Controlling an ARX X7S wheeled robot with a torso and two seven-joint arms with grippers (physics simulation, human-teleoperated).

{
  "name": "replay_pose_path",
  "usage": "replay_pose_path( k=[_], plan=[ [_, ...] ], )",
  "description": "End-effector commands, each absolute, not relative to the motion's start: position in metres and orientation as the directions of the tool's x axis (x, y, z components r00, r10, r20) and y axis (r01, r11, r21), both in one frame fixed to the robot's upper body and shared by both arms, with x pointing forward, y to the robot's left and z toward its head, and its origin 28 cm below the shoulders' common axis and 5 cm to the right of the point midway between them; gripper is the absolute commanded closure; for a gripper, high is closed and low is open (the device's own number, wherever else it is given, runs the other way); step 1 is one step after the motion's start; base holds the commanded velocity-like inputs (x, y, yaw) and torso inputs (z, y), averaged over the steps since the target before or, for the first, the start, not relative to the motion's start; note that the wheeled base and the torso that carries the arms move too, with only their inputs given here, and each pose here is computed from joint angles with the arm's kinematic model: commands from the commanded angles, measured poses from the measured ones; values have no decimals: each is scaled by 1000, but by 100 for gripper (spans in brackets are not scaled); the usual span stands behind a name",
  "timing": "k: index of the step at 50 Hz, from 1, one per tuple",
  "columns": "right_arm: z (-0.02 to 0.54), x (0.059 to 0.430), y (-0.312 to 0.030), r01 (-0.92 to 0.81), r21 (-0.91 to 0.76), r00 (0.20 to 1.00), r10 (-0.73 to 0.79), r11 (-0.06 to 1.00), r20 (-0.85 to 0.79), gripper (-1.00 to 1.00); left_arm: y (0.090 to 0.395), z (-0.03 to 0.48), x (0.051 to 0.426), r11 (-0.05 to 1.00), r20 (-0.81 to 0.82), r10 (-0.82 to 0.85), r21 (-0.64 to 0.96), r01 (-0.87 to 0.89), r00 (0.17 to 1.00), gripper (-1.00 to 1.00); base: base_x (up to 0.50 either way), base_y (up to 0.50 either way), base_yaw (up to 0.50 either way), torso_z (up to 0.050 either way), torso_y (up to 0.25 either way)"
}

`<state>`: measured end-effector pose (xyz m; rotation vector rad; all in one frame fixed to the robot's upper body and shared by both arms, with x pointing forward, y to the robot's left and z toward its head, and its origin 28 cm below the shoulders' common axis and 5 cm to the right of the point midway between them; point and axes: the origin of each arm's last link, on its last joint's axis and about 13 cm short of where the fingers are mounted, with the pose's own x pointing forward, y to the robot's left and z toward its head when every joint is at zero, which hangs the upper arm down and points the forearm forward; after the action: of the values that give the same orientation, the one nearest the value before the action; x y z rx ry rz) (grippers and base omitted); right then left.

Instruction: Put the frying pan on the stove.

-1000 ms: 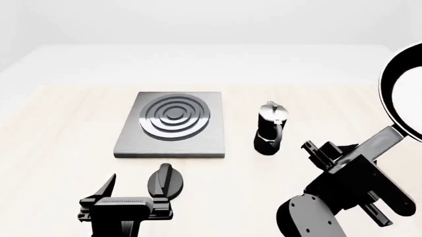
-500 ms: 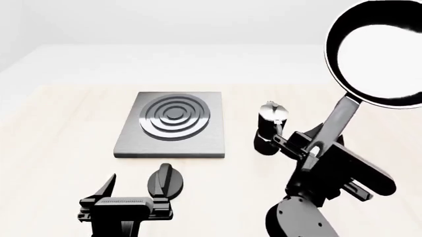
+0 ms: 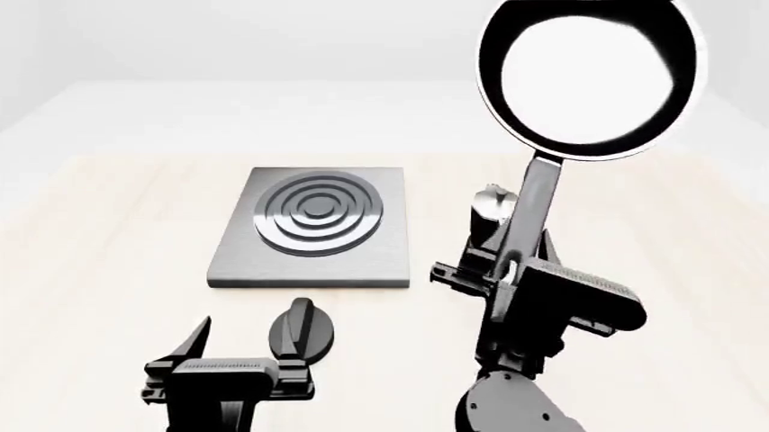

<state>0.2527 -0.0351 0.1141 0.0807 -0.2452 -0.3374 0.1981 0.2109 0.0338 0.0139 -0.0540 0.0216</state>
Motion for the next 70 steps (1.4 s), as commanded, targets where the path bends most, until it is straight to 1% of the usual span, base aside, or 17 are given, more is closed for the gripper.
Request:
replay_pose_path(
  k=[1,7,10,11,13,14,18,21,24,30,37,39,43,46,63,66,70],
  plan=[
    [119,252,-28,193,24,926,-191,981,326,100,210,33,198,1000,54,19,18,-20,998,-100,0,0,0,0,0],
    [120,252,-27,103,-2,949,-97,995,301,100,210,33,198,999,55,25,24,-26,998,-100,0,0,0,0,2],
    [117,257,-28,89,-35,948,-74,995,308,100,210,32,198,999,53,25,26,-26,998,-100,0,0,0,0,3],
    [119,259,-29,91,9,960,-90,996,265,100,210,33,198,999,54,25,26,-27,998,-100,0,0,0,0,0],
    [116,260,-27,49,-1,964,-47,999,262,100,211,33,198,999,55,26,24,-28,998,-100,0,0,0,0,0],
    [116,260,-27,18,33,970,-25,999,241,100,211,33,198,999,56,28,23,-29,998,-100,0,0,0,0,10],
    [116,262,-27,-62,44,966,49,997,254,100,211,33,198,999,55,28,24,-30,998,-100,0,0,0,3,0],
    [117,264,-27,-69,44,967,56,997,250,100,211,34,198,999,57,31,22,-33,998,-100,0,0,0,0,3],
    [124,265,-27,-116,29,961,105,993,256,100,212,34,198,999,58,34,21,-35,998,-100,0,0,0,0,3],
    [129,269,-25,-163,22,962,154,986,226,100,211,34,199,999,56,30,22,-31,998,-100,0,0,0,0,2],
    [133,275,-27,-221,-3,945,215,975,247,100,211,33,200,999,55,30,22,-31,998,-100,0,0,0,1,1],
    [133,277,-28,-244,-3,944,238,970,228,100,211,33,200,999,54,30,22,-31,998,-100,0,0,0,0,5],
    [133,280,-30,-280,-55,931,285,958,227,100,211,33,200,999,53,31,22,-32,998,-100,0,0,0,0,0],
    [131,281,-32,-327,-100,922,341,940,186,100,211,33,200,999,53,30,23,-31,998,-100,0,0,0,0,3],
    [129,300,-45,-352,-142,925,367,925,95,100,211,33,200,999,52,30,24,-32,998,-100,0,0,0,1,2],
    [130,304,-48,-386,-113,913,397,916,96,100,211,33,201,999,51,31,23,-32,998,-100,0,0,0,0,3],
    [132,308,-51,-396,-131,909,408,909,88,100,211,32,201,999,51,31,25,-32,998,-100,0,0,0,0,3]
  ],
)
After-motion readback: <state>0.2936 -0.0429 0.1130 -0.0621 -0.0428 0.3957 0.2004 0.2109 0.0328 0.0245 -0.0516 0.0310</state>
